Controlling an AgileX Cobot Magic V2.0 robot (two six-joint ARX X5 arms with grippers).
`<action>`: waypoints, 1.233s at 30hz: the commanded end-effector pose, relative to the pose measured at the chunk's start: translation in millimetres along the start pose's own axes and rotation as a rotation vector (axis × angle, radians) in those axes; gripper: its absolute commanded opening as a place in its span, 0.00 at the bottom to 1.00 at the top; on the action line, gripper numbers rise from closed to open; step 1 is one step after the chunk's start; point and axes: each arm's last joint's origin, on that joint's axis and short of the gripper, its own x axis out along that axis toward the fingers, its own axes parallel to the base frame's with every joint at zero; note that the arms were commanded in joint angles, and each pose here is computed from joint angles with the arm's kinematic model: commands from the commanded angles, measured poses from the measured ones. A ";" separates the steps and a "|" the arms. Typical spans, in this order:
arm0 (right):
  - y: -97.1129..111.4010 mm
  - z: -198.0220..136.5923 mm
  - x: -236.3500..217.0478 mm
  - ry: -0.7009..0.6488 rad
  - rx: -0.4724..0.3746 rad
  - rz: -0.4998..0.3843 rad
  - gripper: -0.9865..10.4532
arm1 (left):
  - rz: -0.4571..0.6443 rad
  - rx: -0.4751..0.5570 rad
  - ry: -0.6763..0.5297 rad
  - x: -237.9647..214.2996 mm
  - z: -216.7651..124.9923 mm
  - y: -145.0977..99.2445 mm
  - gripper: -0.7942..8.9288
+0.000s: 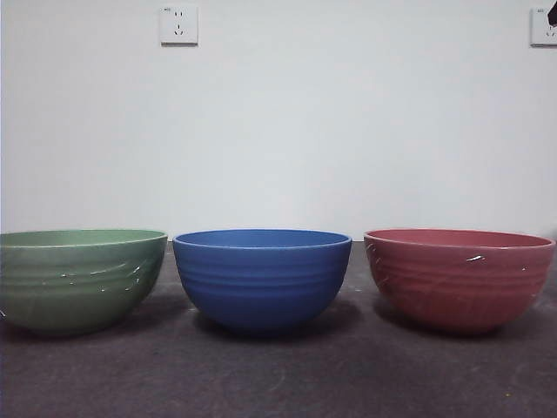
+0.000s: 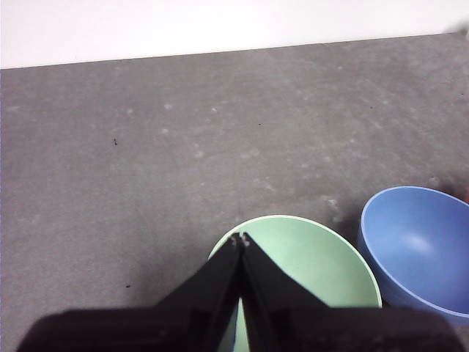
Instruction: Pick up the green bowl on the top,put the green bowl on the left,pick up the red bowl in the middle,put the red bowl on the right
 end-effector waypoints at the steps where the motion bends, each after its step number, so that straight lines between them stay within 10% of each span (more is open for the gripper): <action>1: -0.1 -0.2 0.4 -0.003 0.010 -0.004 0.09 | 0.003 -0.004 -0.005 -0.4 0.1 0.2 0.08; 20: 0.0 -0.3 0.6 -0.001 0.010 -0.003 0.09 | 0.235 0.106 -0.254 -4.0 -79.9 10.0 0.08; 37: 0.0 -0.1 0.8 -0.003 0.010 -0.003 0.09 | 0.238 0.012 -0.174 28.6 -137.2 17.6 0.08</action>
